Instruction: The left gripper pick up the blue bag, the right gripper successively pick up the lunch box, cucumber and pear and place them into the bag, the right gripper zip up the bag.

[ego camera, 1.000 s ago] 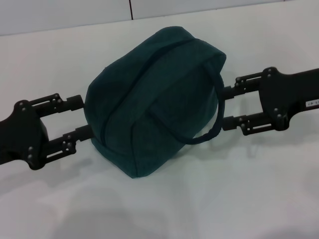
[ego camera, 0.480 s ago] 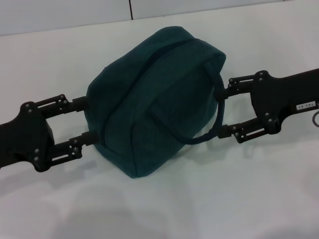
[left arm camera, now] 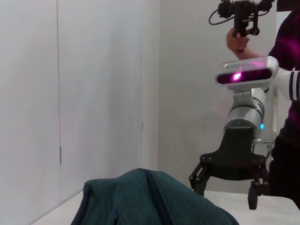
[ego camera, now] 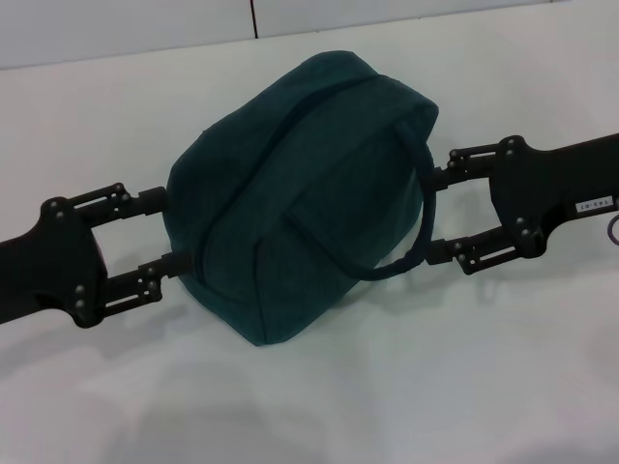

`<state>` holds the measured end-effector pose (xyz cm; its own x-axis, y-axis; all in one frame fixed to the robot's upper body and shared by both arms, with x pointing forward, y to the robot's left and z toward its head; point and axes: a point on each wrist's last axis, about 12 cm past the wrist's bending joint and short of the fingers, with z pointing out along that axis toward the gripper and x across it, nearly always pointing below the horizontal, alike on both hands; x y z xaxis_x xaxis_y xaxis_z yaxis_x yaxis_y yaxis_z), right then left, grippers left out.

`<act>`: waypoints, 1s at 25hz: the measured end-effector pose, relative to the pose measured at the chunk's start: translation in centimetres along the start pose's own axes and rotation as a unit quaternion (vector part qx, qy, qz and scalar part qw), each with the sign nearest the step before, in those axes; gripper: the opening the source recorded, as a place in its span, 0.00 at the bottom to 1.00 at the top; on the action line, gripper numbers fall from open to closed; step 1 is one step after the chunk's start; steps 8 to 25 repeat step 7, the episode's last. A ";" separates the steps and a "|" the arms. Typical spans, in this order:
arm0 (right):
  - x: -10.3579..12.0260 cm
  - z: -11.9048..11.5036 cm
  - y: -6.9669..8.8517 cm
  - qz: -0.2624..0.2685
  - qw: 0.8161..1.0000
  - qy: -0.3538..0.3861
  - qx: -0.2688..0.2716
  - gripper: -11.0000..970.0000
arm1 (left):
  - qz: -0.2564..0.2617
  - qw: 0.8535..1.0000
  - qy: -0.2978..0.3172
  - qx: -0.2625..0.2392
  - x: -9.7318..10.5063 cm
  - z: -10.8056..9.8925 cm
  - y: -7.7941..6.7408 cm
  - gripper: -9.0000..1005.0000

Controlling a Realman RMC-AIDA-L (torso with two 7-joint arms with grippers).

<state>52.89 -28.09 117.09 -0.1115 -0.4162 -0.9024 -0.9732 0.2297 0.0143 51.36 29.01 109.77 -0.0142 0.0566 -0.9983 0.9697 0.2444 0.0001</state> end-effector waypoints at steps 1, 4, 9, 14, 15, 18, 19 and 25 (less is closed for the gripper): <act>0.0 0.0 0.0 0.000 1.000 0.000 0.000 0.84 | 0.000 1.000 0.000 0.000 0.0 0.0 0.0 0.67; 0.1 0.0 -0.1 0.000 1.000 0.004 0.002 0.84 | 0.000 1.000 -0.001 0.000 0.0 0.1 0.0 0.67; 0.2 0.2 0.0 0.002 1.000 0.006 0.002 0.84 | -0.001 1.000 -0.002 0.001 0.1 0.2 -0.1 0.67; 0.2 0.2 0.0 0.002 1.000 0.006 0.002 0.84 | -0.001 1.000 -0.002 0.001 0.1 0.2 -0.1 0.67; 0.2 0.2 0.0 0.002 1.000 0.006 0.002 0.84 | -0.001 1.000 -0.002 0.001 0.1 0.2 -0.1 0.67; 0.2 0.2 0.0 0.002 1.000 0.006 0.002 0.84 | -0.001 1.000 -0.002 0.001 0.1 0.2 -0.1 0.67; 0.2 0.2 0.0 0.002 1.000 0.006 0.002 0.84 | -0.001 1.000 -0.002 0.001 0.1 0.2 -0.1 0.67; 0.2 0.2 0.0 0.002 1.000 0.006 0.002 0.84 | -0.001 1.000 -0.002 0.001 0.1 0.2 -0.1 0.67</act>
